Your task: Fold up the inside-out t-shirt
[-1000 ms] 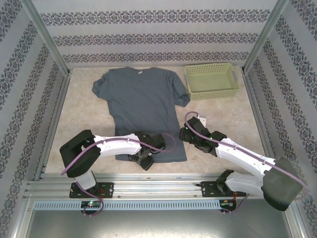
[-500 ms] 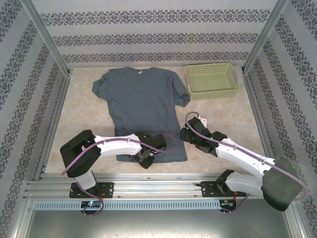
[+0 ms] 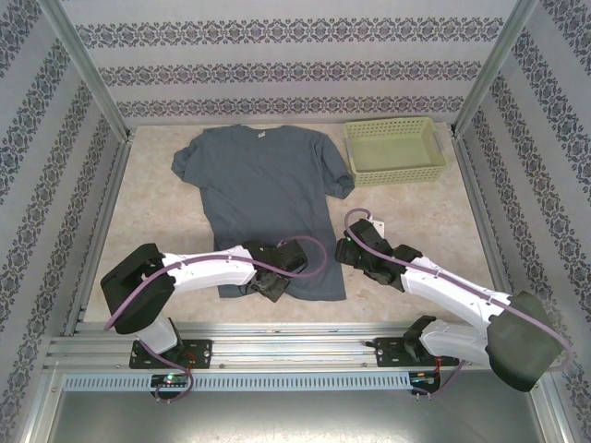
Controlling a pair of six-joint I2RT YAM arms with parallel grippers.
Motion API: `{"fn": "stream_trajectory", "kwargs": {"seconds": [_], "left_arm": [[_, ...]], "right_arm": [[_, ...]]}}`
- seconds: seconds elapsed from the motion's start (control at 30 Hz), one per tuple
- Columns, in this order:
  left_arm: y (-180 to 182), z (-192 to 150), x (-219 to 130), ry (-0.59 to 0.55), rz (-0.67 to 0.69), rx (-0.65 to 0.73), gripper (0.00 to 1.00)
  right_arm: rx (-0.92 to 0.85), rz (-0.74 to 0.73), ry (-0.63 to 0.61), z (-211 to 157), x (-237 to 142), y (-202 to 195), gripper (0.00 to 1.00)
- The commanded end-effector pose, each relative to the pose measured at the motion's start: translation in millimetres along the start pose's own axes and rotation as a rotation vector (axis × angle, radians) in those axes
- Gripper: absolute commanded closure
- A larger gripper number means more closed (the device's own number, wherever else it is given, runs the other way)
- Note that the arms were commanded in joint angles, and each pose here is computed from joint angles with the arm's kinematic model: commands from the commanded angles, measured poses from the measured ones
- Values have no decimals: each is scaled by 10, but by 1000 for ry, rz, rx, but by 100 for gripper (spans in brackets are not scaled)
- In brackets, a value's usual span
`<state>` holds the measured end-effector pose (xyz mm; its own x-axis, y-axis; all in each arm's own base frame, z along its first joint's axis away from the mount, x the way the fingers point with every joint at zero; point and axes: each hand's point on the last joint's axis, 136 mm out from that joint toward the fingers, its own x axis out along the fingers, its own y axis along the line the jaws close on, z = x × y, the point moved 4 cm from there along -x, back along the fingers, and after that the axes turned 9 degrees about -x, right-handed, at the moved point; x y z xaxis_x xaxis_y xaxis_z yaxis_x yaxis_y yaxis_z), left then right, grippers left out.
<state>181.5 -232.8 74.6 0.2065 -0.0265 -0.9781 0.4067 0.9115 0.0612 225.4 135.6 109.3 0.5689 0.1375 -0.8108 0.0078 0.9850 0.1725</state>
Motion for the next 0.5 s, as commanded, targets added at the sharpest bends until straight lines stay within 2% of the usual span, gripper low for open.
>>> {"fn": "stream_trajectory", "kwargs": {"seconds": [0.0,0.27,0.47], "left_arm": [[44,33,-97,-41,-9,-28,94],[15,38,-238,-93,-80,-47,100],[21,102,-379,-160,-135,-81,100]], "right_arm": [[-16,33,24,-92,63,35,30],[-78,97,74,-318,168,243,30],[-149,165,51,-379,150,410,30]]}}
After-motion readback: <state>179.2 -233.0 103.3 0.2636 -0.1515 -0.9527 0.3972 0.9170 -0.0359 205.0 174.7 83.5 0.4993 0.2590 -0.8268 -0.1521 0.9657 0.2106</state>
